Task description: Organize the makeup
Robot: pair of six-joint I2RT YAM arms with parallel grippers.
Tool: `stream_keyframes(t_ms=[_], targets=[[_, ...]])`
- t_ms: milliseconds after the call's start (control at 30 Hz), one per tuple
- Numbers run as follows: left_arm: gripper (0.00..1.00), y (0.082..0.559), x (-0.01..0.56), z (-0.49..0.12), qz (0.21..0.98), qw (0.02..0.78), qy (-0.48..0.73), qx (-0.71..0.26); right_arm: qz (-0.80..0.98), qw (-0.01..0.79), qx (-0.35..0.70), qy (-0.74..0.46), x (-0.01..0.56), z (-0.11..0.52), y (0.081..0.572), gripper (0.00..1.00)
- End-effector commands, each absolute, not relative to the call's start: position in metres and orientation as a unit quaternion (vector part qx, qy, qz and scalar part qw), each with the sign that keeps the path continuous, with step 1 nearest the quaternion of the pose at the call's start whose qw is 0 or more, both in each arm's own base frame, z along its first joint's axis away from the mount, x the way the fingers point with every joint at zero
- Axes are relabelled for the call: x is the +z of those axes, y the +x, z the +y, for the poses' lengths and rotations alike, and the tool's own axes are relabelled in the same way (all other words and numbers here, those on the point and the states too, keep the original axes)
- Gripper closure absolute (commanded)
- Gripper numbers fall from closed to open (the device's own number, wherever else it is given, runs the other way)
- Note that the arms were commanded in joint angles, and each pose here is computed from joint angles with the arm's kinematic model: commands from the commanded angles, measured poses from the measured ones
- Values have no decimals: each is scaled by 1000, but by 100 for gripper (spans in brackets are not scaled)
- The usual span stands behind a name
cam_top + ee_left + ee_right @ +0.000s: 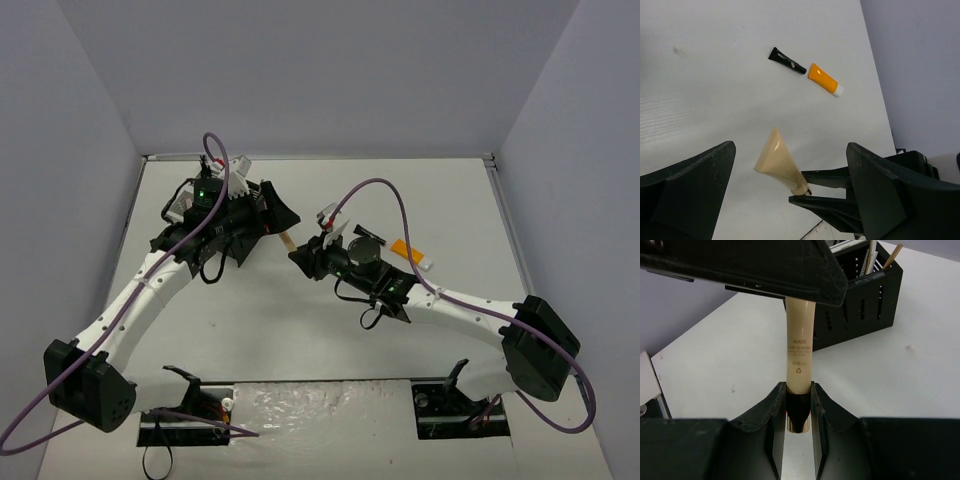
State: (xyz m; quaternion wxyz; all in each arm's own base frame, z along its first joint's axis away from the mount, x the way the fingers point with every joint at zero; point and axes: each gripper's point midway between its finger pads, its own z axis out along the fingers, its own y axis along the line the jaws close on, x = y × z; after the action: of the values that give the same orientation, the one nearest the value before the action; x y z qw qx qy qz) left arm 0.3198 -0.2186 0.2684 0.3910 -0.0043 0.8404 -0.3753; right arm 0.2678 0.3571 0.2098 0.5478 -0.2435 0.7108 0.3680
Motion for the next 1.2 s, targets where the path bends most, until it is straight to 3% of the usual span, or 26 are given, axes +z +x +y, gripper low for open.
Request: stream_keyframes(t_ms=[0,100,233,600,700,800,900,1033,1167], targets=[[19,325,309,-230,801,434,3,-413,646,596,413,-240,264,363,261,100],[42,324,308,-233,800,430,4,-417,646,596,413,-239,264,362,260,100],[60,323,306,-236,800,427,4,-421,645,597,413,-239,264,361,260,100],[91,322,304,-241,800,424,9,-425,644,600,412,-235,265,360,261,98],[95,322,306,-239,798,428,12,-423,645,600,413,-234,265,361,262,92],[96,322,307,-239,797,432,15,-421,646,600,410,-234,265,361,263,82],[97,324,309,-237,792,447,23,-416,652,602,399,-229,265,358,267,46],[98,331,308,-229,793,470,37,-385,661,604,384,-226,264,353,271,16],[98,350,306,-200,803,514,27,-300,681,609,346,-216,258,338,279,0]])
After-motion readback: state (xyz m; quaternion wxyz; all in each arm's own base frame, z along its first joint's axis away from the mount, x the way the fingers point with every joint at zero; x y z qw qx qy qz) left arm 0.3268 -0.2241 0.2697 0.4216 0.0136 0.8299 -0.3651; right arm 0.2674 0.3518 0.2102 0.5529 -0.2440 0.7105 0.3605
